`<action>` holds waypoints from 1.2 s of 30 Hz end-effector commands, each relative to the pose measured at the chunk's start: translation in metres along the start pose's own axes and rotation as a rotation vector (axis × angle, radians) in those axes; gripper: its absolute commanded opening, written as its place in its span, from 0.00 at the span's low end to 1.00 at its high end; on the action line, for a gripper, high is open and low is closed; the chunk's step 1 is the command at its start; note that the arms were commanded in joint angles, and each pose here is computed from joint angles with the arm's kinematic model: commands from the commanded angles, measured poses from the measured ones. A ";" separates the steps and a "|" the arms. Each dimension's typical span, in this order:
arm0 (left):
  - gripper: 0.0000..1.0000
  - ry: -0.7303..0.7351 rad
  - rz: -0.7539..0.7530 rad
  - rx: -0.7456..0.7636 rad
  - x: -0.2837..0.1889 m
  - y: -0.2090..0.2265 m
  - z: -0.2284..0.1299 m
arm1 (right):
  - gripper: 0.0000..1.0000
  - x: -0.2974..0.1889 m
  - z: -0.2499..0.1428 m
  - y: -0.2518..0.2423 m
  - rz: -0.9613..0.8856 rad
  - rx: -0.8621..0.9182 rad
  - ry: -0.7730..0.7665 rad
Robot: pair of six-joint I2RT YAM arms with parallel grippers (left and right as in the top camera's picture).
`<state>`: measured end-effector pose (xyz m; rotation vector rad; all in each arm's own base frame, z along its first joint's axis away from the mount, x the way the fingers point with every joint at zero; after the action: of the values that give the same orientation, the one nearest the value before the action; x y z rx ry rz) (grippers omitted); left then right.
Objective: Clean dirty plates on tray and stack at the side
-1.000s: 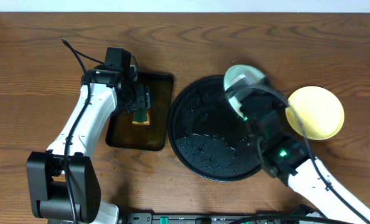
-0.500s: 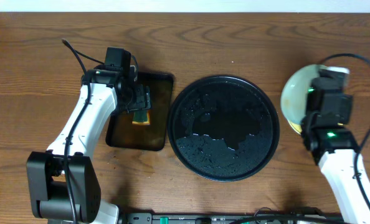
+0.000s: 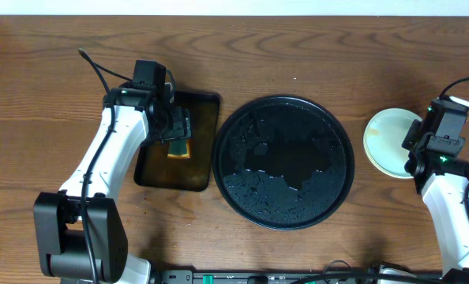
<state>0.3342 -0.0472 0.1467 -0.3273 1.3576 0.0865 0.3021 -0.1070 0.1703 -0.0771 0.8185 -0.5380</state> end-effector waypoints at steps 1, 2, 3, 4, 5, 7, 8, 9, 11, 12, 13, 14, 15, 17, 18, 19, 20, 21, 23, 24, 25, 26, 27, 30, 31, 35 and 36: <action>0.79 -0.019 -0.018 -0.002 -0.008 -0.002 0.000 | 0.37 -0.011 0.011 0.025 0.242 0.020 -0.044; 0.79 -0.024 -0.020 -0.001 -0.009 -0.002 0.000 | 0.37 -0.015 0.011 0.033 0.308 0.015 -0.049; 0.79 -0.031 -0.022 -0.001 -0.012 -0.003 0.000 | 0.38 -0.019 0.012 0.042 0.373 0.008 -0.055; 0.79 -0.039 -0.022 0.000 -0.014 -0.002 0.001 | 0.38 -0.024 0.011 0.050 0.434 -0.002 -0.052; 0.78 -0.045 -0.020 0.000 -0.016 -0.002 0.001 | 0.40 -0.028 0.009 0.058 0.482 -0.014 -0.044; 0.78 -0.057 0.019 -0.003 -0.024 0.003 -0.002 | 0.45 -0.037 -0.003 0.075 0.565 -0.055 0.009; 0.78 -0.052 0.032 -0.003 -0.027 0.005 -0.006 | 0.47 -0.040 -0.009 0.081 0.580 -0.074 0.041; 0.79 -0.046 0.041 -0.004 -0.031 0.007 -0.009 | 0.49 -0.044 -0.017 0.086 0.592 -0.096 0.077; 0.78 -0.043 0.042 0.001 -0.040 0.008 -0.015 | 0.54 -0.050 -0.032 0.093 0.611 -0.134 0.147; 0.79 -0.046 0.040 0.010 -0.044 0.009 -0.018 | 0.57 -0.053 -0.041 0.096 0.624 -0.155 0.194; 0.79 -0.052 0.038 0.014 -0.049 0.009 -0.020 | 0.56 -0.057 -0.051 0.097 0.628 -0.175 0.242; 0.78 -0.057 0.036 0.014 -0.052 0.010 -0.023 | 0.55 -0.060 -0.056 0.097 0.629 -0.187 0.269; 0.79 -0.063 0.033 0.015 -0.056 0.012 -0.028 | 0.58 -0.063 -0.061 0.097 0.630 -0.198 0.294; 0.79 -0.077 0.028 0.016 -0.060 0.015 -0.037 | 0.76 -0.069 -0.064 0.096 0.631 -0.208 0.306; 0.79 -0.083 0.026 0.016 -0.062 0.017 -0.042 | 0.88 -0.073 -0.064 0.094 0.632 -0.208 0.303; 0.78 -0.092 0.022 0.017 -0.064 0.019 -0.049 | 0.99 -0.077 -0.063 0.091 0.628 -0.195 0.297; 0.79 -0.106 0.016 0.018 -0.067 0.022 -0.055 | 0.99 -0.082 -0.063 0.088 0.623 -0.183 0.290; 0.79 -0.121 0.010 0.020 -0.069 0.024 -0.062 | 0.99 -0.089 -0.062 0.084 0.622 -0.175 0.274; 0.78 -0.165 -0.008 0.023 -0.074 0.029 -0.074 | 0.99 -0.102 -0.060 0.076 0.623 -0.169 0.239; 0.79 -0.199 -0.022 0.026 -0.077 0.031 -0.080 | 0.99 -0.108 -0.059 0.071 0.614 -0.166 0.216; 0.78 -0.238 -0.038 0.034 -0.081 0.033 -0.086 | 0.99 -0.114 -0.059 0.066 0.601 -0.163 0.190; 0.78 -0.282 -0.055 0.042 -0.085 0.035 -0.093 | 0.99 -0.120 -0.059 0.061 0.589 -0.159 0.164; 0.78 -0.325 -0.071 0.051 -0.090 0.037 -0.100 | 0.99 -0.124 -0.060 0.057 0.581 -0.155 0.141; 0.79 -0.448 -0.120 0.060 -0.101 0.044 -0.120 | 0.99 -0.138 -0.063 0.049 0.586 -0.139 0.066; 0.79 -0.480 -0.133 0.063 -0.105 0.047 -0.126 | 0.99 -0.141 -0.065 0.046 0.588 -0.134 0.043; 0.79 -0.593 -0.178 0.072 -0.124 0.051 -0.141 | 0.99 -0.154 -0.066 0.039 0.595 -0.118 -0.029; 0.79 -0.615 -0.187 0.074 -0.128 0.051 -0.144 | 0.99 -0.156 -0.065 0.038 0.596 -0.116 -0.038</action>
<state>0.1653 -0.0249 0.2319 -0.3498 0.7651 -0.0182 0.1887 0.0092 0.2194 0.0508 0.8094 0.0773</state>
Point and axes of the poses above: each gripper's point midway between its finger pads, its own x axis out along the fingers, its own y axis along the line the jaws close on, z = x × y, the point moved 6 cm from there along -x, back along the fingers, and after that the axes turned 8 degrees about -x, right-handed, at the moved point
